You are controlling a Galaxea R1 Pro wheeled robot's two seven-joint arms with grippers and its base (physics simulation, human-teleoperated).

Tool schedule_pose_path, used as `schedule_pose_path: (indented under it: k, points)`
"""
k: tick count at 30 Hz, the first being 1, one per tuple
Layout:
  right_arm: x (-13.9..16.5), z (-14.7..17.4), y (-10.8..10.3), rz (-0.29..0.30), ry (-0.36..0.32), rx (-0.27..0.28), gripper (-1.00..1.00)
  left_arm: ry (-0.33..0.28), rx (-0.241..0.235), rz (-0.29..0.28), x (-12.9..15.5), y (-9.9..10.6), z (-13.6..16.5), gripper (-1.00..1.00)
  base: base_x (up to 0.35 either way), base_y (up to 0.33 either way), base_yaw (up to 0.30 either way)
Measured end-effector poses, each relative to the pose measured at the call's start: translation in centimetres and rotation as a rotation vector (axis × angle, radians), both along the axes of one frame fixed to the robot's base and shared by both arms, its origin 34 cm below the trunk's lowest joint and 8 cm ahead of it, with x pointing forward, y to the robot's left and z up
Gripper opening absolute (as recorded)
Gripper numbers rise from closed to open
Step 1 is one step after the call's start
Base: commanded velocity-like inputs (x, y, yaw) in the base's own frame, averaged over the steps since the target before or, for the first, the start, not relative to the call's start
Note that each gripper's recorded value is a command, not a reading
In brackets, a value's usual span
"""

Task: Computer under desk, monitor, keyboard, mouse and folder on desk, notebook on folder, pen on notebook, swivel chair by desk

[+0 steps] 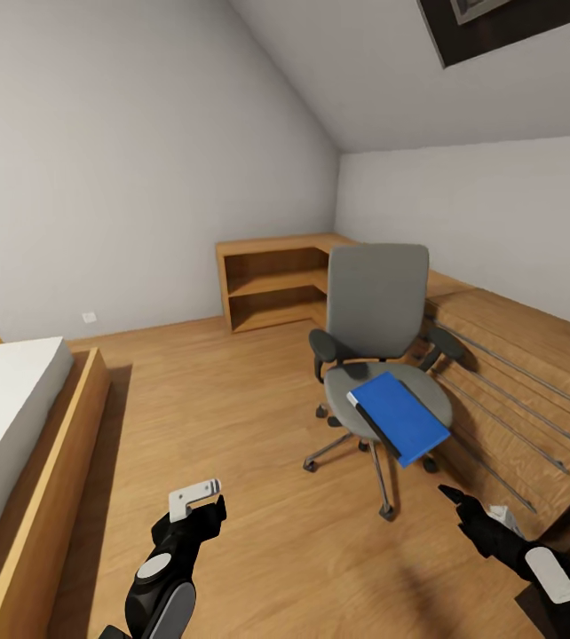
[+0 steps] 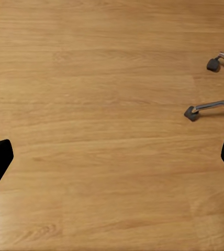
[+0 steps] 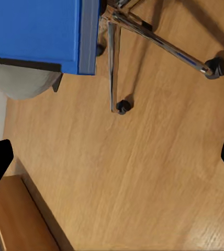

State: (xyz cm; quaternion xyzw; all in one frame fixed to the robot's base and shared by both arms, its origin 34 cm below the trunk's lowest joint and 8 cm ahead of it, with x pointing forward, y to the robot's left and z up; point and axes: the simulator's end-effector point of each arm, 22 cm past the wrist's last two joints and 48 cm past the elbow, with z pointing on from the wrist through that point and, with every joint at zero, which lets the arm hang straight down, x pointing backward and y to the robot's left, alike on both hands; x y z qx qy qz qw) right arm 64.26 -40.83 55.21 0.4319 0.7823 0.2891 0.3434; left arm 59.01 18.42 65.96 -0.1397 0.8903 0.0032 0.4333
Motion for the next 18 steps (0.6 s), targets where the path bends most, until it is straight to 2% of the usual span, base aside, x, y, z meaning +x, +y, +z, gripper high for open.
schedule_pose_path:
  k: [8, 18]
  points:
    - [-0.2, -1.3, -1.1, -0.014, -0.002, -0.006, 1.00, 0.000, 0.000, 0.000, -0.3, 0.0, -1.6, 1.00, 0.000, 0.000, 0.000]
    - [0.0, -2.9, -2.6, -0.056, -0.034, -0.053, 1.00, 0.003, 0.000, 0.000, -0.6, 0.0, -3.8, 1.00, 0.000, 0.000, 0.000]
